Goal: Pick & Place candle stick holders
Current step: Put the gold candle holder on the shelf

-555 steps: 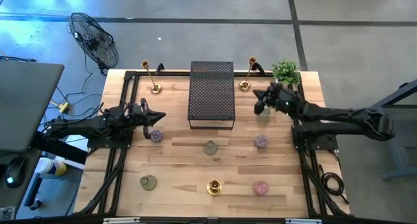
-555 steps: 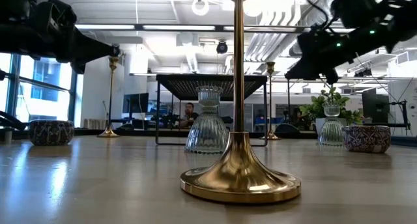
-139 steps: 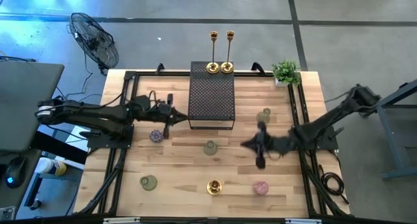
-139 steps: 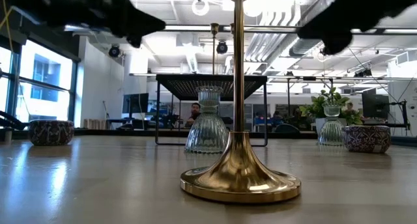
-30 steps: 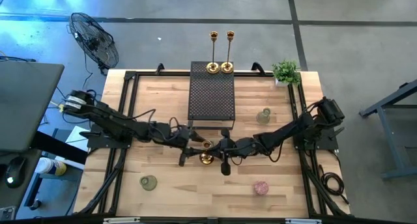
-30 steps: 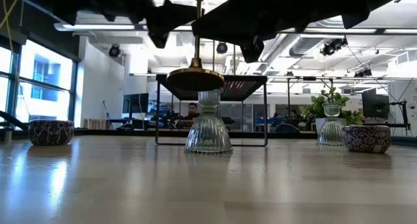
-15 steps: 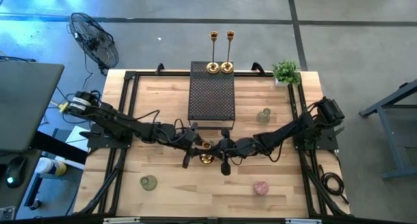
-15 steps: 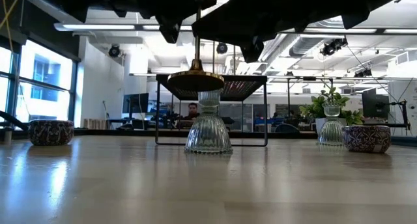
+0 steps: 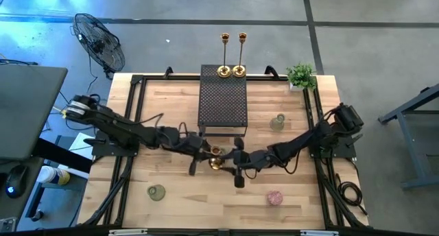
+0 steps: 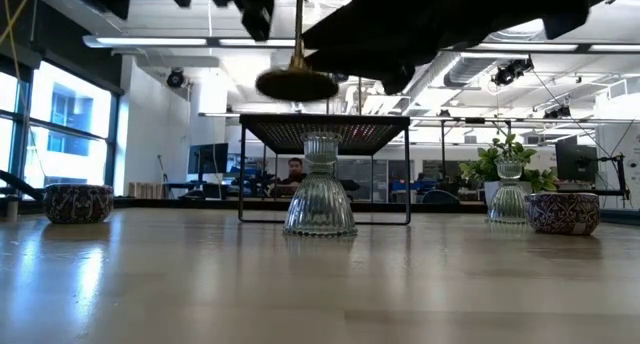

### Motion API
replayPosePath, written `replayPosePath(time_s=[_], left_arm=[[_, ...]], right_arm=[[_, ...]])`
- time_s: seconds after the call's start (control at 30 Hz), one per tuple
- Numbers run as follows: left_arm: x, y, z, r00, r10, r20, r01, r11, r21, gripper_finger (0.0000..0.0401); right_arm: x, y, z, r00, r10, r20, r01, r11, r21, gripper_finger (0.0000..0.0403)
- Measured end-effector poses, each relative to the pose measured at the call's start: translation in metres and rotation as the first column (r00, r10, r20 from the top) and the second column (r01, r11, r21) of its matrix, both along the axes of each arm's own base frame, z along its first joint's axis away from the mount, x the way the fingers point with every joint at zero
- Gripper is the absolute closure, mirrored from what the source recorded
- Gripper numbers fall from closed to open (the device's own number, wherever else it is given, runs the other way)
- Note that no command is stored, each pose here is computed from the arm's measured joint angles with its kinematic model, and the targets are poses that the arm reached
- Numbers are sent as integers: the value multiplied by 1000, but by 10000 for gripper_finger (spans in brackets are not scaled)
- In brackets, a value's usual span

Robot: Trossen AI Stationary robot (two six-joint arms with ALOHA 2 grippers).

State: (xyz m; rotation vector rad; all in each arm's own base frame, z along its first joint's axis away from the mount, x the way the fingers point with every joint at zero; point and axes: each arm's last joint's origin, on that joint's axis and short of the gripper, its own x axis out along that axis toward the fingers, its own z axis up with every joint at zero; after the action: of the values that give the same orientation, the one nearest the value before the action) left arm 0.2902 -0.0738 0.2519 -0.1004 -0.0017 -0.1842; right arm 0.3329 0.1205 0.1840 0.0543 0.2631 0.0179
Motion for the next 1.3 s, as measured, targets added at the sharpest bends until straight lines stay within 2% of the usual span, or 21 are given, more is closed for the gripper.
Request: replayPosePath(time_s=[0.13,0.27,0.4,0.57,0.63,0.7,0.8,0.93,1.07,1.3], left_arm=[[-19,9,23,998,55,20,-56,997,53,368],[-44,32,54,978,187,97,-194,978,75,368],[-60,67,68,938,326,121,-338,936,96,368],[-70,126,87,866,491,98,-500,859,113,368],[-70,152,92,842,533,82,-539,833,120,368],[-70,178,93,827,559,63,-563,820,105,368],[-71,217,91,807,589,38,-590,804,71,368],[-61,256,74,788,615,-28,-612,788,69,368],[-48,282,64,792,609,-44,-606,793,66,368],[-32,304,62,780,625,-31,-619,778,104,368]], right_arm=[[-5,10,4,1000,26,10,-25,999,-39,195],[-13,16,5,999,1,-35,-3,997,-76,196],[-18,15,11,997,-73,-27,70,991,-114,242],[-15,9,10,997,-57,-47,51,991,-126,336],[-14,5,9,997,-52,-53,46,992,-121,375],[-12,2,9,997,-53,-58,45,991,-122,395],[-11,-2,9,997,-58,-59,51,991,-121,383],[-11,-2,9,997,-45,-62,37,991,-126,380],[-11,-2,9,997,-41,-61,32,990,-139,399],[-11,-2,9,997,-40,-61,31,989,-142,398]])
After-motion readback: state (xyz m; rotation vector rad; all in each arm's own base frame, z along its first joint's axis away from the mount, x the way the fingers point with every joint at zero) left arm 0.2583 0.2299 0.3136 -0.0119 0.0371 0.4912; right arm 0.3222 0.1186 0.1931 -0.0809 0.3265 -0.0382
